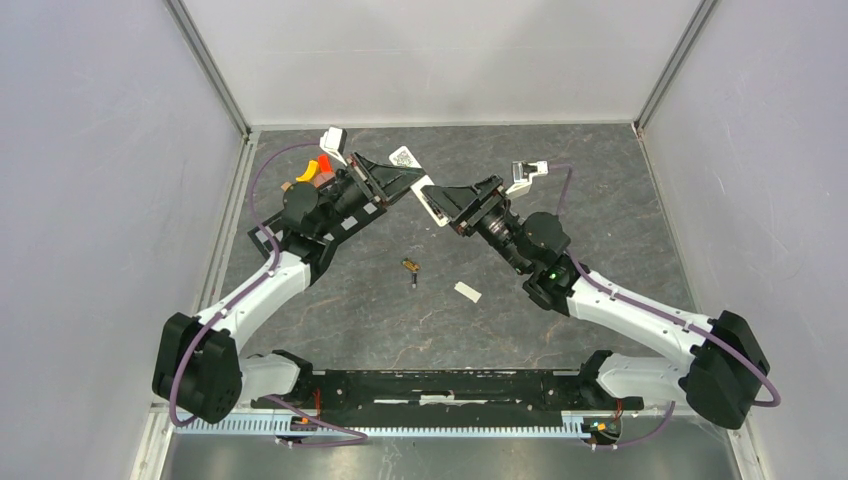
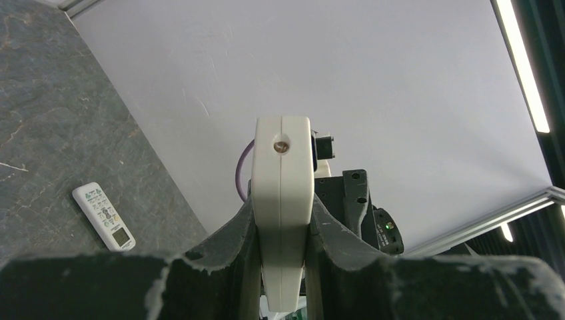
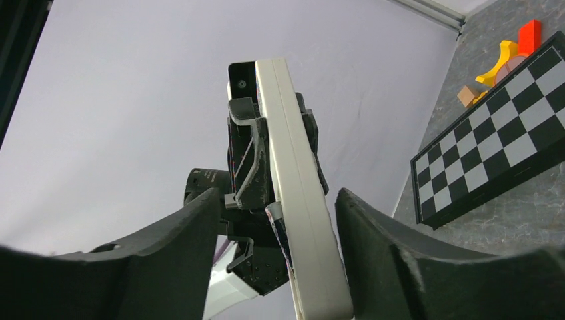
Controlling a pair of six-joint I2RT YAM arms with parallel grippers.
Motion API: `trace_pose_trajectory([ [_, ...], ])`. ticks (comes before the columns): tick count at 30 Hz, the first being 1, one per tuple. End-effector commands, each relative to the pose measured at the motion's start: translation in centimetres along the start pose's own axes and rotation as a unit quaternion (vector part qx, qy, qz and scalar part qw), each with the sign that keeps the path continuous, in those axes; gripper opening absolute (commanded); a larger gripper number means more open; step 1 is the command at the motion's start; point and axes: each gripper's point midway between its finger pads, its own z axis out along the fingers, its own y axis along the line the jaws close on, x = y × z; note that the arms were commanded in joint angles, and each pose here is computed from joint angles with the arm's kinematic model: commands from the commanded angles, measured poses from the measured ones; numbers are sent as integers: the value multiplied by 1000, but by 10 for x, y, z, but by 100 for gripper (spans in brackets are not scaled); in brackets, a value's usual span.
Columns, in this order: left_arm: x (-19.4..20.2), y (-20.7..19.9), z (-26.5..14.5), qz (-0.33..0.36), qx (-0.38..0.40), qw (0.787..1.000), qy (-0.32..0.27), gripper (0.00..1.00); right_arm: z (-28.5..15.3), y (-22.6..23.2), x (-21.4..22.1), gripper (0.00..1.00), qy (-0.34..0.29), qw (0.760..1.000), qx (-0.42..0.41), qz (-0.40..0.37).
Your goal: Load the batteries into the remote control
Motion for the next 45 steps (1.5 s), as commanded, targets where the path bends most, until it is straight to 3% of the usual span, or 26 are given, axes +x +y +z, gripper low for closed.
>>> trace_pose_trajectory([
  [1,-6,-33,6,55,53,997,6,2,5,22,-8,63,-4,1000,-27,1],
  [14,-5,-33,5,58,52,997,6,2,11,15,-2,39,17,1000,-20,-1],
  [18,-7,-33,5,9,42,999,2,2,7,14,1,32,23,999,-29,0],
  [22,-7,-45,4,-18,58,998,6,2,4,10,3,34,24,999,-29,-5],
  [27,-8,-45,2,0,44,999,3,2,0,19,0,69,30,997,-57,-31],
  [29,-7,-41,2,3,37,999,3,2,-3,20,-5,75,26,997,-62,-43],
  [32,-5,-37,1,-3,35,999,5,2,-11,19,-10,73,22,996,-70,-50],
  [38,-5,-35,2,-6,37,999,5,2,-13,4,-2,57,50,996,-50,-62],
  [43,-8,-34,4,-8,34,999,1,2,-8,-9,10,56,83,994,-26,-71],
  [45,-8,-34,5,-7,35,999,1,2,-7,-17,11,48,84,994,-13,-71],
])
